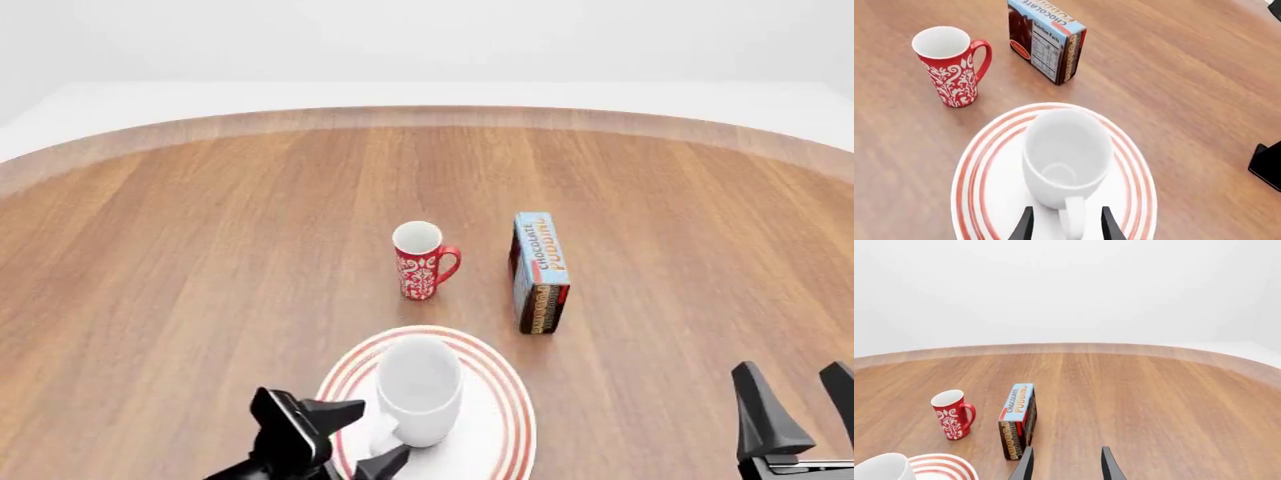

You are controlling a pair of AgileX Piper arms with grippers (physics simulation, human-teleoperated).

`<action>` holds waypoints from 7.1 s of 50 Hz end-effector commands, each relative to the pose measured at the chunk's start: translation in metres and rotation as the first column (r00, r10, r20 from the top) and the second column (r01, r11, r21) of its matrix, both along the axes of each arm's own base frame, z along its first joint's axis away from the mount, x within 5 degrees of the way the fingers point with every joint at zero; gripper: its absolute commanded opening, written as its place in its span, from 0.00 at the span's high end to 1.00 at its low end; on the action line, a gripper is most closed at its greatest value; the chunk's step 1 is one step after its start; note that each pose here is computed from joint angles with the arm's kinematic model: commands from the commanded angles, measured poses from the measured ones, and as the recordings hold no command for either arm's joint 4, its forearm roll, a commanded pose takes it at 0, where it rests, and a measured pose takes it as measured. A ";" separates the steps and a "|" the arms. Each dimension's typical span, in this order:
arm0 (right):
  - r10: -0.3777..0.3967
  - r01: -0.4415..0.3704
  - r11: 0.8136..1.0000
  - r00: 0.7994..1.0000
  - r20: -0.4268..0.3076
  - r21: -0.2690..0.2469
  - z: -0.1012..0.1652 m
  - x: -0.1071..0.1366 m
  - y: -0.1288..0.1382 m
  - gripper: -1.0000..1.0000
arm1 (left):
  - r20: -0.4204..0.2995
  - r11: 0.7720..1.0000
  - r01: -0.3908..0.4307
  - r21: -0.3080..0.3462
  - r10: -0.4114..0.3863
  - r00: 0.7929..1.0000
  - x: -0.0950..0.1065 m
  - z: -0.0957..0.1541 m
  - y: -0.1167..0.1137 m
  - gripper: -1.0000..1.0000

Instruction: Pick up the white mug and put it on the plate, and put the chocolate pudding to the right of the plate.

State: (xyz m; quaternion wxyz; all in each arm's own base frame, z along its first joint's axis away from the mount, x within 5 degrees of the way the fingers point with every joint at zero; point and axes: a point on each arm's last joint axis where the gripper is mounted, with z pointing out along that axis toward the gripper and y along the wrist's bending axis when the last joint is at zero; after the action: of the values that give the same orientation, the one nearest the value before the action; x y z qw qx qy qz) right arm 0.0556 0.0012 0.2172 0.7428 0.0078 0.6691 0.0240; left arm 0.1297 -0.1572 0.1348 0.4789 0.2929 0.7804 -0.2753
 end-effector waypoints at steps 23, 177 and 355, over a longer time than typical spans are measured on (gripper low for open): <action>-0.001 0.001 1.000 1.000 0.001 -0.004 0.000 0.000 0.000 0.00 | 0.106 0.998 0.056 -0.024 -0.053 0.993 -0.015 0.055 0.010 0.00; -0.035 0.036 0.997 0.999 0.009 -0.070 0.013 -0.002 -0.002 0.00 | 0.383 0.663 -0.656 -0.360 0.746 0.544 -0.075 0.087 0.157 0.00; 0.208 -0.267 0.932 0.948 -0.241 -0.244 0.097 0.177 0.061 0.00 | 0.386 0.681 -0.610 -0.405 0.732 0.561 -0.076 0.091 0.154 0.00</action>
State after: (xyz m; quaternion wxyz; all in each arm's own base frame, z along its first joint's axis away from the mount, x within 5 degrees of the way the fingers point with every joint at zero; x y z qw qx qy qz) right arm 0.2201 0.0575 0.3136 0.6641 -0.1743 0.7269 0.0134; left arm 0.0541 -0.0029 0.2260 0.7684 -0.0205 0.6363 -0.0663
